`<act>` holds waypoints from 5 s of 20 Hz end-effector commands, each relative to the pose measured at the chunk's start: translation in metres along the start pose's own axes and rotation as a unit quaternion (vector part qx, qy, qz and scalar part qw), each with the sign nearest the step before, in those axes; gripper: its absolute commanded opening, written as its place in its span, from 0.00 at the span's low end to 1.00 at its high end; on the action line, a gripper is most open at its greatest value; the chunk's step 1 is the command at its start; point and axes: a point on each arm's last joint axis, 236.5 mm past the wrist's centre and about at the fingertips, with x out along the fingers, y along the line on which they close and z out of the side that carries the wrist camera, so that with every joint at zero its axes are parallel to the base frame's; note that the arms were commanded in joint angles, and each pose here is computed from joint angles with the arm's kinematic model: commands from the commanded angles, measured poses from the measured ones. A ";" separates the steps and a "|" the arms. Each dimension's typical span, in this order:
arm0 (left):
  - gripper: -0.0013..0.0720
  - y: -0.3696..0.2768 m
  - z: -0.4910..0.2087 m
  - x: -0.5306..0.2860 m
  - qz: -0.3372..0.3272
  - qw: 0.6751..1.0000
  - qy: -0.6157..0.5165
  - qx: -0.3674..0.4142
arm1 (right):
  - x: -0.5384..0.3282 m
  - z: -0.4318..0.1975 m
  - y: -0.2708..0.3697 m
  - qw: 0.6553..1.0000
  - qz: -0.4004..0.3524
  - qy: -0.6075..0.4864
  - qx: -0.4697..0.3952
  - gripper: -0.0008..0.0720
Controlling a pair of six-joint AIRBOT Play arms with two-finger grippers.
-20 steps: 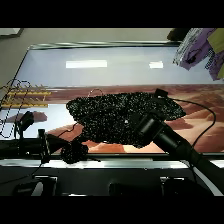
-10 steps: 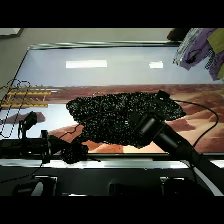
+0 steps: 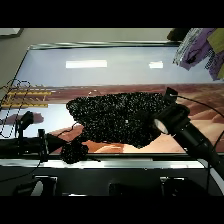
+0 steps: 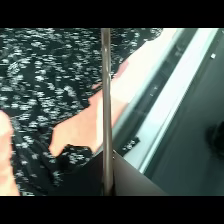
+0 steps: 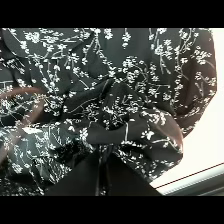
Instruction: Fold the clothes and pants, and hang the long-sleeved shirts on hangers.
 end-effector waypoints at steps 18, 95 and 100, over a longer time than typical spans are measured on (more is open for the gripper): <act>0.05 -0.004 -0.006 0.002 -0.063 0.998 -0.013 -0.009 | 0.019 0.013 0.012 0.999 0.036 0.016 -0.005 0.05; 0.05 -0.032 0.036 0.159 -0.109 0.991 -0.056 0.049 | -0.145 0.000 0.058 0.962 0.214 0.017 -0.170 0.93; 0.05 -0.032 0.036 0.159 -0.109 0.991 -0.056 0.049 | -0.179 0.099 -0.021 0.985 0.135 -0.084 -0.067 0.93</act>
